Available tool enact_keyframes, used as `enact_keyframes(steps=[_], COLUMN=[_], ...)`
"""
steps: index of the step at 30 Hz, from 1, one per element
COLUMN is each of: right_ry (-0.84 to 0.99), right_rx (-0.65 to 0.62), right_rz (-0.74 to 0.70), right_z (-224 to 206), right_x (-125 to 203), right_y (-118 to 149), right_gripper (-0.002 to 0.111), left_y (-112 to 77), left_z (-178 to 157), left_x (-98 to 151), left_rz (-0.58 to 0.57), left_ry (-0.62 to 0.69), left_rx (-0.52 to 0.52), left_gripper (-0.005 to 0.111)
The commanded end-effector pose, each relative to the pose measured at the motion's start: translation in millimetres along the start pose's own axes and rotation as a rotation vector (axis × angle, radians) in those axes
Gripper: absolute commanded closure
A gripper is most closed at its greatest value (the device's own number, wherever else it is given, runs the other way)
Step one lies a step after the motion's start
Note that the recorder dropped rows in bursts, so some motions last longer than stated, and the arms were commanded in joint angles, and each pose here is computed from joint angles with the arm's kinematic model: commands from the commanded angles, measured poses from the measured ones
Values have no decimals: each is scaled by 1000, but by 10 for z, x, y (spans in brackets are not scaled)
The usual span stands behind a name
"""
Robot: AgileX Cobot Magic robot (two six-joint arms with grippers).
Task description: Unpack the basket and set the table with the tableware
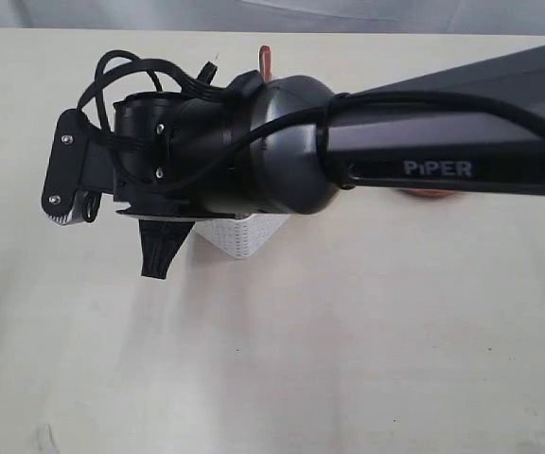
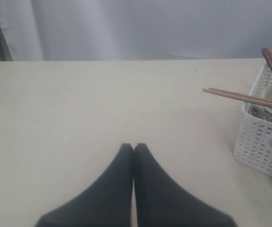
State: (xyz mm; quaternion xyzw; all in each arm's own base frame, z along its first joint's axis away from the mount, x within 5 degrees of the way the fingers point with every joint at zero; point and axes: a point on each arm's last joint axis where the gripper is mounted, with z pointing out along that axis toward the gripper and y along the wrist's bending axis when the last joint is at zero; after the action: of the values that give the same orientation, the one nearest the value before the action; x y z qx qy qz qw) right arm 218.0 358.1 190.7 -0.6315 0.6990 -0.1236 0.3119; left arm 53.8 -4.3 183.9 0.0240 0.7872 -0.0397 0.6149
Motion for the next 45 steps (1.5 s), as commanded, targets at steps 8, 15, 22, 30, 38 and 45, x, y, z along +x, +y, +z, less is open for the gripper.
enact_keyframes(steps=[8, 15, 22, 30, 38, 45], right_ry=[-14, 5, 16, 76, 125, 153], right_rx=[21, -121, -144, -200, -158, -4], right_rz=[311, 456, 455, 415, 371, 347], right_z=[-305, -242, -101, 63, 234, 251], right_x=[154, 363, 321, 104, 127, 196], right_y=[-446, -655, -699, -765, -744, -899], right_gripper=[107, 61, 63, 63, 63, 63], left_y=[-3, -3, -3, -3, -3, -3], left_z=[0, 0, 0, 0, 0, 0], left_x=[0, 0, 0, 0, 0, 0], left_rz=[7, 7, 7, 7, 7, 7], left_ry=[-6, -6, -6, -6, -6, -6], left_rx=[6, 6, 6, 6, 6, 6], left_gripper=[107, 107, 107, 107, 107, 107])
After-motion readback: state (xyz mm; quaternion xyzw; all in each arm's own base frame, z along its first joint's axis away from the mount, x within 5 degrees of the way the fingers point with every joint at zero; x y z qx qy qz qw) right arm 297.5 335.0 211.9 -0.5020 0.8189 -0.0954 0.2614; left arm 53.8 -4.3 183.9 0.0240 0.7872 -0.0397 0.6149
